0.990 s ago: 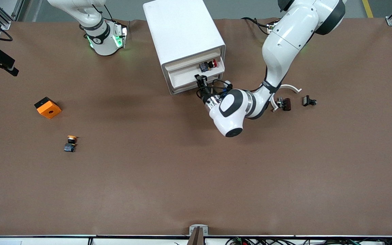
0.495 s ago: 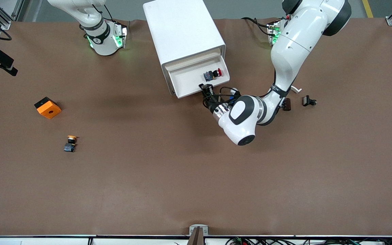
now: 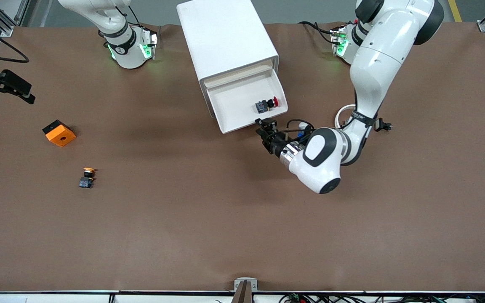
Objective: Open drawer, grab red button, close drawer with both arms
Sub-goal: 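Withdraw the left gripper while the right gripper reaches into the drawer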
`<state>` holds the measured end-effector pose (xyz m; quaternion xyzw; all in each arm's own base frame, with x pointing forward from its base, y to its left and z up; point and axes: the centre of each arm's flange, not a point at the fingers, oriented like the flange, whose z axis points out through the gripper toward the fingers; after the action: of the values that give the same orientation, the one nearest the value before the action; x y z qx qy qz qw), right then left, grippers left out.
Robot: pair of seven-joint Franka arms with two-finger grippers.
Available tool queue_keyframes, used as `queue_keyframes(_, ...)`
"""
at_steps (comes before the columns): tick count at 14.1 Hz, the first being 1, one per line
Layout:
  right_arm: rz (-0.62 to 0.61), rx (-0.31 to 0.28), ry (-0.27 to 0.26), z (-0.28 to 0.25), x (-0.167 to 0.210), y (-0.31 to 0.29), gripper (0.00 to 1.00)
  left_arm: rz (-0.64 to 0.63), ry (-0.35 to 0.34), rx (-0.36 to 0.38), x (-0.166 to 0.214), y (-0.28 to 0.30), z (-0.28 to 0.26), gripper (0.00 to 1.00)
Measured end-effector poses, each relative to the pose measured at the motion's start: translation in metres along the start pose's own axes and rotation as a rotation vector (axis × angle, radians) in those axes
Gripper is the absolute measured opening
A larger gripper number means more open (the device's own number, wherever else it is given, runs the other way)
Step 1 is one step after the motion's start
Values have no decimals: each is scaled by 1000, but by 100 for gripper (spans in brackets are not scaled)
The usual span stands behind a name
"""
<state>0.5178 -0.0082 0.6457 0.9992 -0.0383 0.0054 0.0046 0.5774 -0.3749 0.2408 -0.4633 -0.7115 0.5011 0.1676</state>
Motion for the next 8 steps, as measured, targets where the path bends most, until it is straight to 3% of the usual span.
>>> queue_keyframes(4,245,6,-5,1,-9,-76,100,37,-44,-80,-2,-13,-58,99)
queue_keyframes(6,327,0,-17,7,-20,-132,100,51,-6,-161,3,-17,-84,100)
queue_keyframes(8,396,4,-40,18,-30,-179,100,73,82,-265,6,-27,-100,100)
